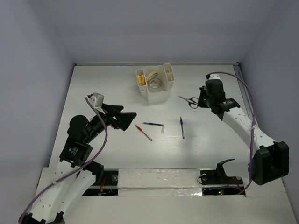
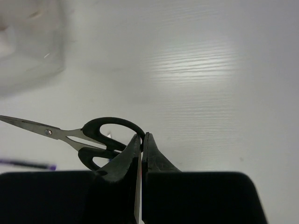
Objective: Sort the stationery into containers
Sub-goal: Pick up the scissors from the center of the board.
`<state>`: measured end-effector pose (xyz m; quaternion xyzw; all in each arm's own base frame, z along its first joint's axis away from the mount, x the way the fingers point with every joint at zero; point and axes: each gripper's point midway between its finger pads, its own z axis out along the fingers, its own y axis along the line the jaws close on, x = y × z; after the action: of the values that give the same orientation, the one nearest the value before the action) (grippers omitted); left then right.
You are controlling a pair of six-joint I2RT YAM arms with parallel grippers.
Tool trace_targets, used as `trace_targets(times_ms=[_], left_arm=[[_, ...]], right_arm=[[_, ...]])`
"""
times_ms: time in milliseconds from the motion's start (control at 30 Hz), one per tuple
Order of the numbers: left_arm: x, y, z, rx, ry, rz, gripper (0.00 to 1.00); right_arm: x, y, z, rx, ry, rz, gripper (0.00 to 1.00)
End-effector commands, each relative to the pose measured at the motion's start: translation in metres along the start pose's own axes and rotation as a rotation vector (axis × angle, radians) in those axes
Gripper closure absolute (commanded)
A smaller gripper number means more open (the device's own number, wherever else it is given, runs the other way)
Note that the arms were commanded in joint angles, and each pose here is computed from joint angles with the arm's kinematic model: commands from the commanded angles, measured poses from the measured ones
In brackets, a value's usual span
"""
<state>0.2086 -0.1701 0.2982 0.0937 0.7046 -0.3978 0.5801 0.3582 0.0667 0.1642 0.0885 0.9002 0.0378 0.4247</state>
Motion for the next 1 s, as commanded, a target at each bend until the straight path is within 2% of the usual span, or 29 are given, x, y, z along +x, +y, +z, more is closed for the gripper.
trace_targets(times_ms=[0, 67, 100, 133, 167, 300, 400, 500, 667, 767, 800, 867, 900, 967], left_arm=[[-0.014, -0.030, 0.012, 0.172, -0.030, -0.055, 0.01], [-0.004, -0.028, 0.022, 0.182, 0.028, -0.053, 0.01], [0.004, -0.024, 0.023, 0.164, 0.065, -0.051, 0.04], [0.000, -0.024, 0.023, 0.155, 0.074, -0.033, 0.08], [0.002, -0.020, 0.025, 0.142, 0.091, 0.008, 0.11], [0.021, -0.005, 0.018, 0.069, 0.203, 0.046, 0.11], [0.039, 0.000, 0.018, 0.071, 0.281, 0.038, 0.13], [0.054, -0.003, 0.020, 0.121, 0.335, 0.014, 0.18], [0.070, -0.001, 0.027, 0.138, 0.387, -0.039, 0.20], [0.073, -0.006, 0.029, 0.170, 0.396, -0.053, 0.29], [0.074, -0.008, 0.030, 0.186, 0.401, -0.056, 0.36], [0.079, -0.007, 0.032, 0.185, 0.420, -0.066, 0.42], [0.082, -0.009, 0.032, 0.193, 0.430, -0.066, 0.50], [0.088, -0.007, 0.034, 0.189, 0.449, -0.073, 0.52]], right_arm=[[0.007, 0.064, -0.020, -0.225, 0.013, -0.189, 1.00], [0.022, 0.101, -0.036, -0.362, 0.062, -0.286, 1.00], [0.015, 0.116, -0.044, -0.424, 0.044, -0.335, 1.00], [0.030, 0.133, -0.054, -0.512, 0.088, -0.382, 1.00], [0.032, 0.141, -0.059, -0.550, 0.095, -0.408, 1.00], [0.038, 0.173, -0.078, -0.702, 0.089, -0.507, 1.00], [0.044, 0.198, -0.091, -0.803, 0.078, -0.618, 1.00], [0.051, 0.219, -0.098, -0.857, 0.085, -0.700, 1.00], [0.057, 0.243, -0.102, -0.878, 0.087, -0.781, 1.00], [0.054, 0.257, -0.103, -0.874, 0.076, -0.810, 1.00], [0.050, 0.265, -0.108, -0.886, 0.059, -0.820, 1.00], [0.051, 0.269, -0.105, -0.872, 0.065, -0.833, 1.00], [0.048, 0.271, -0.104, -0.869, 0.060, -0.835, 1.00], [0.049, 0.280, -0.108, -0.875, 0.057, -0.851, 1.00]])
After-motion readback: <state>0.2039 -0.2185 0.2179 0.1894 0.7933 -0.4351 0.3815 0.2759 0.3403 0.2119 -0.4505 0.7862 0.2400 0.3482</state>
